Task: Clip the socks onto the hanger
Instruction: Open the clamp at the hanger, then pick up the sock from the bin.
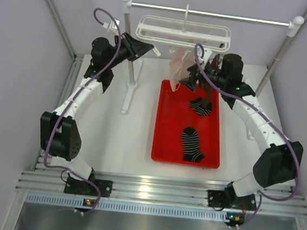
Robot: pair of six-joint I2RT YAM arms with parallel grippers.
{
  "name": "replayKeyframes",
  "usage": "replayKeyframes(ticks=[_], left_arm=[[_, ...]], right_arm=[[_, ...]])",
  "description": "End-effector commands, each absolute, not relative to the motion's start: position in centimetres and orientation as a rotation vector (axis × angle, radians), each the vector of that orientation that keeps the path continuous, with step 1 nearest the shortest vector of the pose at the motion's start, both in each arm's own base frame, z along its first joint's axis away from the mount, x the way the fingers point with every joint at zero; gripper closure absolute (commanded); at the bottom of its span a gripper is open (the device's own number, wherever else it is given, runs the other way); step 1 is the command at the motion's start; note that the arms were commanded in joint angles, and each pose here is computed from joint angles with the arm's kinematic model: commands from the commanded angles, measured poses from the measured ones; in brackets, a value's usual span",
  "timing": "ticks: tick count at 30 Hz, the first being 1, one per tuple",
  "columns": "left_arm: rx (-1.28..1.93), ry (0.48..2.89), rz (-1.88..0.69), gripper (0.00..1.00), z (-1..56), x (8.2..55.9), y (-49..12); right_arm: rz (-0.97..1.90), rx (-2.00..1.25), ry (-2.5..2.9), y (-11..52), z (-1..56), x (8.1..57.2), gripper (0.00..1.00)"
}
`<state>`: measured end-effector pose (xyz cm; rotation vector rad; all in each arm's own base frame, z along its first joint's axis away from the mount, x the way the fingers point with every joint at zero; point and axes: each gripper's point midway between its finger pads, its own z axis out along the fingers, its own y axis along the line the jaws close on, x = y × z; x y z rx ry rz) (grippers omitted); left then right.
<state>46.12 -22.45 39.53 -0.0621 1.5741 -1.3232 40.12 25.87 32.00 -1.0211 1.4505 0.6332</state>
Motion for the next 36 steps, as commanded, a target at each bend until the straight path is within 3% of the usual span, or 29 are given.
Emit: replayKeyframes(ticks=[1, 12, 26, 29, 32, 33, 36], left_arm=[[-0.052, 1.498, -1.321, 1.00, 43.7, 44.7, -22.1], [-0.028, 1.486, -1.309, 1.00, 43.9, 44.9, -22.1], [-0.005, 1.487, -1.288, 1.00, 43.7, 45.1, -22.1], [0.003, 1.485, -1.289, 1.00, 43.8, 45.0, -22.1], [0.007, 1.480, -1.293, 1.00, 43.8, 45.0, -22.2], [0.004, 1.484, -1.294, 1.00, 43.6, 45.1, -22.2], [0.008, 1.480, -1.297, 1.00, 43.7, 45.1, -22.2]], right_arm=[[0.615, -1.260, 1.444, 23.3, 29.6, 37.3, 0.36], [0.603, -2.088, 1.443, 15.5, 12.8, 26.0, 0.29], [0.507, -2.547, 1.114, 18.9, 4.2, 25.2, 0.31], [0.510, -2.611, 1.150, 19.0, 2.3, 25.2, 0.39], [0.540, -2.620, 1.254, 19.3, 1.1, 25.5, 0.55], [0.535, -2.605, 1.273, 19.9, 1.4, 26.3, 0.66], [0.568, -2.471, 1.485, 21.3, 1.8, 27.9, 0.85]])
